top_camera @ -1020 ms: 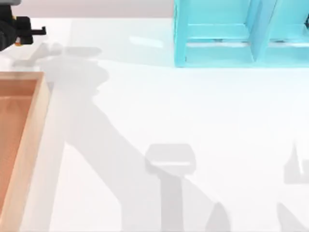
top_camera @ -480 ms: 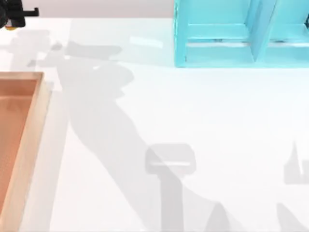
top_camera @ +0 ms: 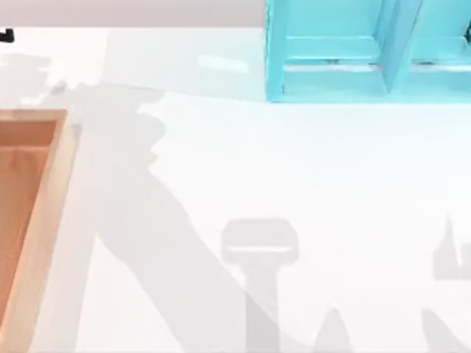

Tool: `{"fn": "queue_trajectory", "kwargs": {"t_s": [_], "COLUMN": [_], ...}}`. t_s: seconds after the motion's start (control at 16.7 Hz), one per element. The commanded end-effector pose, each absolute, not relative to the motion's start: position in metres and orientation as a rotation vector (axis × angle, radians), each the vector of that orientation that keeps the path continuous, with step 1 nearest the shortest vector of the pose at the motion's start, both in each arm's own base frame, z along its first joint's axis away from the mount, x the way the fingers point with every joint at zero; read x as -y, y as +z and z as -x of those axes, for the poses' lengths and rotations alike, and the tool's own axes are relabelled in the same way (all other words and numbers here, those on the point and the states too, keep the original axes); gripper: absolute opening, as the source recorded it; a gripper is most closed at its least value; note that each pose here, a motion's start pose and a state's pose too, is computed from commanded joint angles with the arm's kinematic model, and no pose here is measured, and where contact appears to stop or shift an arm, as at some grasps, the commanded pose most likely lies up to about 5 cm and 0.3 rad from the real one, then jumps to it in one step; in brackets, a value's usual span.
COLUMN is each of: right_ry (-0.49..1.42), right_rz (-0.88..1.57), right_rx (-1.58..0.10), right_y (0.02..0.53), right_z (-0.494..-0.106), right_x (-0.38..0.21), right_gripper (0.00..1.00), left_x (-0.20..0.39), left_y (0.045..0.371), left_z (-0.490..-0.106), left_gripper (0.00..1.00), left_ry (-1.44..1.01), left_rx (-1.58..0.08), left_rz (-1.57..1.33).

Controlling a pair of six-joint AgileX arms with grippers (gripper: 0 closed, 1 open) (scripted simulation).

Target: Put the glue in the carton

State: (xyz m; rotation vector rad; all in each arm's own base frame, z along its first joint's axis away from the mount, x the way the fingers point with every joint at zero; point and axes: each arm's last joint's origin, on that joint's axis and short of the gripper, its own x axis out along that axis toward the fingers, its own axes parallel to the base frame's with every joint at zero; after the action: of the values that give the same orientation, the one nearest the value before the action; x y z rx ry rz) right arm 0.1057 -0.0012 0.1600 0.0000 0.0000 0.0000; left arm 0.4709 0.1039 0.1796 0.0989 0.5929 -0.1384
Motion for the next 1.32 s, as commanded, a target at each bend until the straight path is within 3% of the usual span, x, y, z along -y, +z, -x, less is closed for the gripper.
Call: {"fn": "queue_trajectory", "kwargs": {"t_s": [0.42, 0.84, 1.08, 1.32], "right_ry": [0.000, 0.000, 0.000, 0.000], "right_rz": [0.000, 0.000, 0.000, 0.000], "right_rx": [0.000, 0.000, 0.000, 0.000], "right_y": [0.160, 0.160, 0.160, 0.160], "right_z": [-0.106, -0.106, -0.106, -0.106], "right_x": [0.001, 0.001, 0.001, 0.001], "right_gripper": [1.00, 1.00, 1.00, 1.00], "left_x": [-0.185, -0.208, -0.208, -0.207], "left_y": [0.199, 0.188, 0.179, 0.177], "left_z": [-0.358, -0.252, -0.222, -0.215], "left_gripper": [0.00, 0.00, 0.00, 0.00], "left_ry": [-0.516, -0.779, -0.796, -0.794], "left_rx": [-0.715, -0.546, -0.469, -0.457], "left_rz": [-0.293, -0.276, -0.202, -0.176]}}
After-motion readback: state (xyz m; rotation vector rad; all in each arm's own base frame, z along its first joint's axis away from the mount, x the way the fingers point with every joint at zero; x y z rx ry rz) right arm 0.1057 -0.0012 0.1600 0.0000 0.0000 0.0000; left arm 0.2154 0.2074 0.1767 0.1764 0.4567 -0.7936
